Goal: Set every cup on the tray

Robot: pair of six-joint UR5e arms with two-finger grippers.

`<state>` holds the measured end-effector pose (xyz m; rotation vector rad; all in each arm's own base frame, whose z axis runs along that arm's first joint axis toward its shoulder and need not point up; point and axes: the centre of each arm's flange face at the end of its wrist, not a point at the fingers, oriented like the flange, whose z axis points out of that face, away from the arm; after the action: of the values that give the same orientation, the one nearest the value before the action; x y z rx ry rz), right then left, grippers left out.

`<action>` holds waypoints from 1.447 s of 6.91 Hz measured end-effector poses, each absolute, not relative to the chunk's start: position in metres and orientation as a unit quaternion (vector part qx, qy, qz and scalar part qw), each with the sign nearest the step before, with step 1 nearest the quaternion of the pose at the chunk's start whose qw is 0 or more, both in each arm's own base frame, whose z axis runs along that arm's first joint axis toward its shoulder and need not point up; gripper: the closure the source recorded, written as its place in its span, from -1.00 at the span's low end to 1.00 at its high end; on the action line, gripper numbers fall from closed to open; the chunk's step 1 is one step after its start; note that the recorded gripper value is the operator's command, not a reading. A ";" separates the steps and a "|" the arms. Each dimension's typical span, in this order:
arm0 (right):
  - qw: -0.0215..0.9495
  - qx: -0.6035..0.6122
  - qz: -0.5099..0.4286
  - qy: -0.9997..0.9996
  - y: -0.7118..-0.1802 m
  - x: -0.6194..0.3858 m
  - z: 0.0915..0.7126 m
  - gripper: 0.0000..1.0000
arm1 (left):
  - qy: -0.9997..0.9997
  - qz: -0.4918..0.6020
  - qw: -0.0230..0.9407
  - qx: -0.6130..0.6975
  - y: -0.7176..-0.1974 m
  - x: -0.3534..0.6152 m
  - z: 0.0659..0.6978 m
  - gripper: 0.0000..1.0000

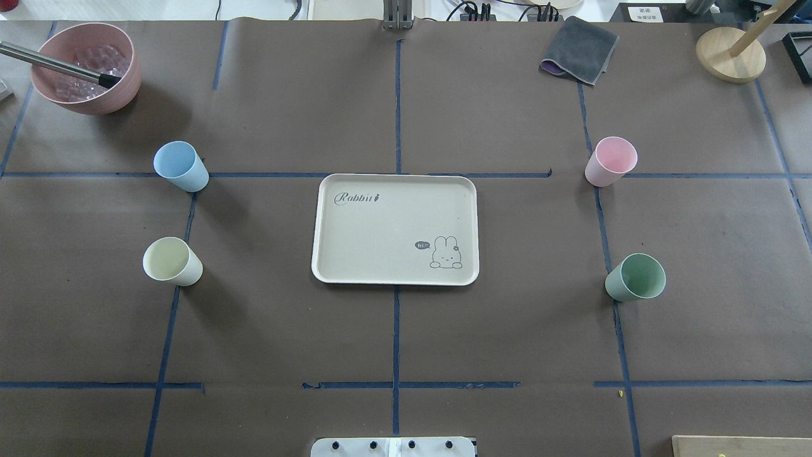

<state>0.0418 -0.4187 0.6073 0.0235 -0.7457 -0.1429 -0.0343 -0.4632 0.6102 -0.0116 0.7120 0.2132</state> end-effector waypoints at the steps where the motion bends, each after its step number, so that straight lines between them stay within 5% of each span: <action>1: 0.929 0.012 -0.070 -0.364 -0.419 0.042 0.607 -1.00 | 0.348 0.105 0.931 -0.006 -0.463 -0.033 0.610 -1.00; 10: 0.904 0.064 -0.133 -0.402 -0.526 -0.064 0.483 -0.99 | 0.350 0.114 0.930 -0.002 -0.464 -0.026 0.604 -1.00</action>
<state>-0.0641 -0.5258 0.4826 0.1323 -0.8310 -0.2743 -0.0263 -0.4644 0.6039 -0.0050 0.7165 0.2334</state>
